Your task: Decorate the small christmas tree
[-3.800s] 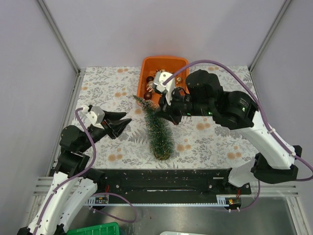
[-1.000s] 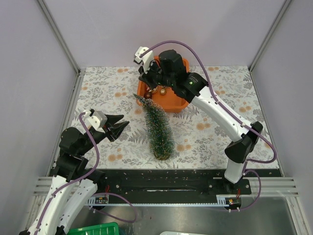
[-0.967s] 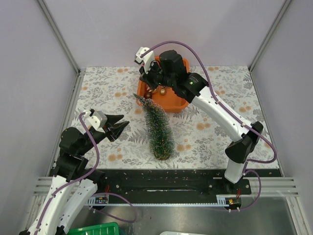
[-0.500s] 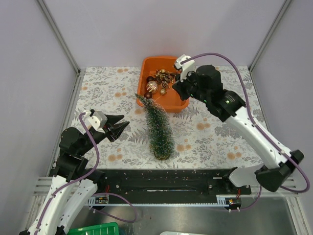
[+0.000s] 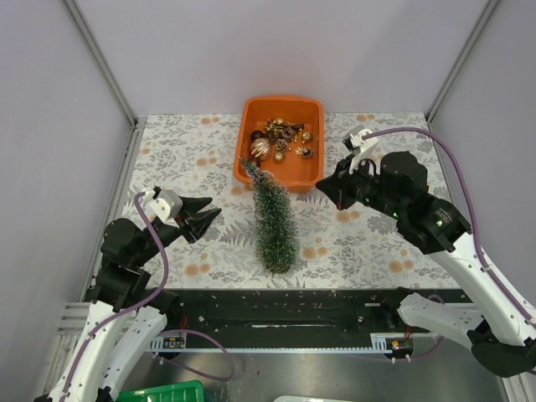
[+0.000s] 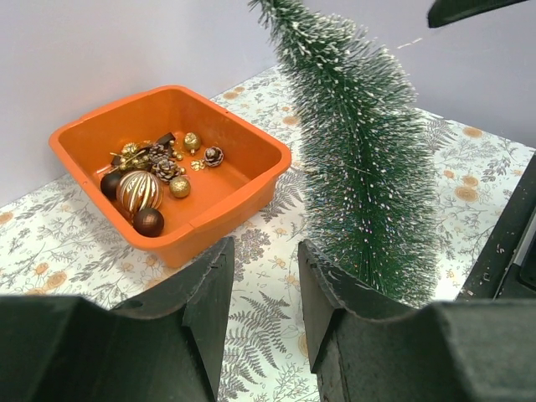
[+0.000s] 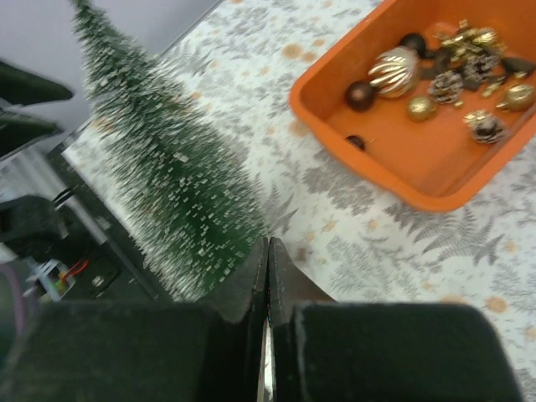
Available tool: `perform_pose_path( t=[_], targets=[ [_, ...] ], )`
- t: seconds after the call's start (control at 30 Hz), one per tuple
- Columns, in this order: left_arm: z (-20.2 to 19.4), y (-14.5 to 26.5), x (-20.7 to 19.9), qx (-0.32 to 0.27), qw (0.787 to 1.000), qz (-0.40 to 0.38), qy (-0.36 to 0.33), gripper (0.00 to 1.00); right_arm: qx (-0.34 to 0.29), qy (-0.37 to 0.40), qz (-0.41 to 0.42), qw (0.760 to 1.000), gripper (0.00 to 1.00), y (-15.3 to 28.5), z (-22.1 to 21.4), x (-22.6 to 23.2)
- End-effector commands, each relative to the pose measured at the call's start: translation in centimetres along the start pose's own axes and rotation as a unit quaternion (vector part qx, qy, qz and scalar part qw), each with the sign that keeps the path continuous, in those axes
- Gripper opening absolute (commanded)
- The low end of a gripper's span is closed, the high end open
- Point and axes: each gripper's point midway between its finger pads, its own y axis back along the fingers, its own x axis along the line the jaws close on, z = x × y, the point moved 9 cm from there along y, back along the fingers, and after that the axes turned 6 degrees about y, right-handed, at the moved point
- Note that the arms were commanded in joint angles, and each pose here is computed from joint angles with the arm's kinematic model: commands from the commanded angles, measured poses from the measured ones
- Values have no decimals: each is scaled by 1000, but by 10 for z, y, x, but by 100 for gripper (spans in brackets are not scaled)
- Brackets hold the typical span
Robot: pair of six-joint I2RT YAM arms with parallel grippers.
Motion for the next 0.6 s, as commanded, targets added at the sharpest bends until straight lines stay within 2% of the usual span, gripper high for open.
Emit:
perform_pose_path(
  t=[0.0,0.17,0.4,0.57],
  targets=[
    [22,1,-5,-35,999,-15,-10,41,0,-30,85,996,0,21,1,20],
    [23,0,-5,-37,999,-15,-8,41,4,-44,172,984,0,25,1,40],
    [25,-3,-6,-37,999,-27,-3,41,24,-45,196,979,0,1,-13,65],
    [24,-3,-6,-36,999,-32,-5,41,17,-43,198,979,0,-5,-9,79]
  ],
)
